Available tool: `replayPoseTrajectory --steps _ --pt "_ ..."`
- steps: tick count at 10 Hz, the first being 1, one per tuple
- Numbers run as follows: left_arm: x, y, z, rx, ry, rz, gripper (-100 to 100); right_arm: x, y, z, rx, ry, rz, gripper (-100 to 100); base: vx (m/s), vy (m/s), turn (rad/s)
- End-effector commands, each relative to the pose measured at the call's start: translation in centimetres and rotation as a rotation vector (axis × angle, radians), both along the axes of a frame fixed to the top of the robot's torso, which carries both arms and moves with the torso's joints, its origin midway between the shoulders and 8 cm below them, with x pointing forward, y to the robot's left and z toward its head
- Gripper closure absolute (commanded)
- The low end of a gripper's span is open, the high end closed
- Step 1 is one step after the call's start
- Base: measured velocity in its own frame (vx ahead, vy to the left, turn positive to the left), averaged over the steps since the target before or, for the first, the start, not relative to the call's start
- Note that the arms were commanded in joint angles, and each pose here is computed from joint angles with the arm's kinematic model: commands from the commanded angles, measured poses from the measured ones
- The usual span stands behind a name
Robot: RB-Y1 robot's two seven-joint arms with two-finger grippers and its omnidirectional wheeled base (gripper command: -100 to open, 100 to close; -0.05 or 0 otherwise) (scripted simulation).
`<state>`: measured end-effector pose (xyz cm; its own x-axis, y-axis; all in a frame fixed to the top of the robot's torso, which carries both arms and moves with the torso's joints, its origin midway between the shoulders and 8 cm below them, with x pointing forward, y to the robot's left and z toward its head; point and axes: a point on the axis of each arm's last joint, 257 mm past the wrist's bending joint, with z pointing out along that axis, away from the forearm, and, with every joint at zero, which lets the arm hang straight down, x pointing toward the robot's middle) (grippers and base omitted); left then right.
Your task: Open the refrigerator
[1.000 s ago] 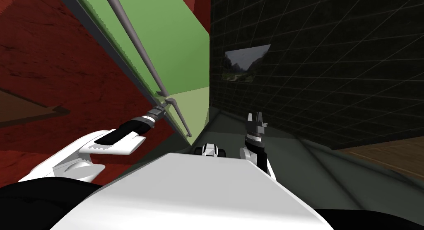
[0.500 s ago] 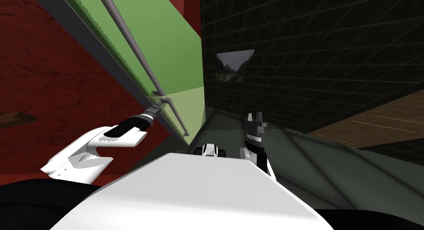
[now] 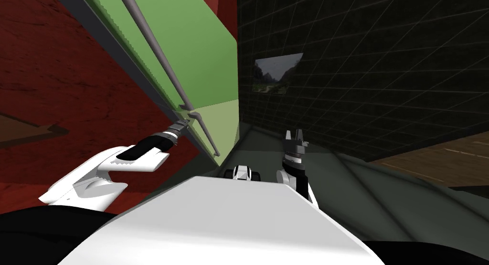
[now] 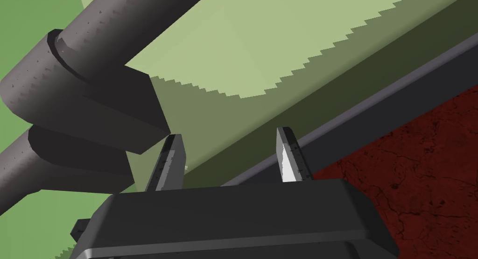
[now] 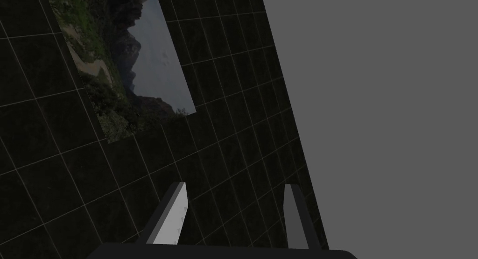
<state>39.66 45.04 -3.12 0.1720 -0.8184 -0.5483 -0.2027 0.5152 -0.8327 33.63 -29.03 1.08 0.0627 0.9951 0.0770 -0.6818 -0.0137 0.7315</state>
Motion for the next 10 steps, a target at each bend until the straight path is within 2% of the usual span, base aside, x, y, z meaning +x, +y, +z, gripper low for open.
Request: replayPoseTrajectory --steps 1,5,6,7,8,9,10 --pt "-0.5 -3.0 0.3 0.004 -0.011 -0.075 100 0.0 0.0 0.0 0.0 0.0 0.0 0 0.113 -0.029 0.255" --pt "-1.7 -7.3 0.5 0.002 -0.009 -0.175 100 0.0 0.0 0.0 0.0 0.0 0.0 0 0.104 -0.014 0.24" --pt "-1.7 -7.3 0.5 0.002 -0.009 -0.175 100 0.0 0.0 0.0 0.0 0.0 0.0 0 0.068 -0.006 0.097" --pt "-1.6 -6.7 0.1 0.0 0.002 -0.161 100 0.0 0.0 0.0 0.0 0.0 0.0 0 0.01 0.003 0.037" --pt "-1.3 -3.6 0.1 0.016 0.001 -0.083 100 0.0 0.0 0.0 0.0 0.0 0.0 0 -0.098 -0.131 -0.234" --pt "-1.3 -3.6 0.1 0.016 0.001 -0.083 100 0.0 0.0 0.0 0.0 -0.001 0.001 0 -0.115 -0.17 -0.177" --pt "-1.2 -0.8 0.4 0.029 -0.005 -0.009 100 0.0 0.0 0.0 0.001 -0.001 0.001 0 -0.144 -0.251 -0.308"
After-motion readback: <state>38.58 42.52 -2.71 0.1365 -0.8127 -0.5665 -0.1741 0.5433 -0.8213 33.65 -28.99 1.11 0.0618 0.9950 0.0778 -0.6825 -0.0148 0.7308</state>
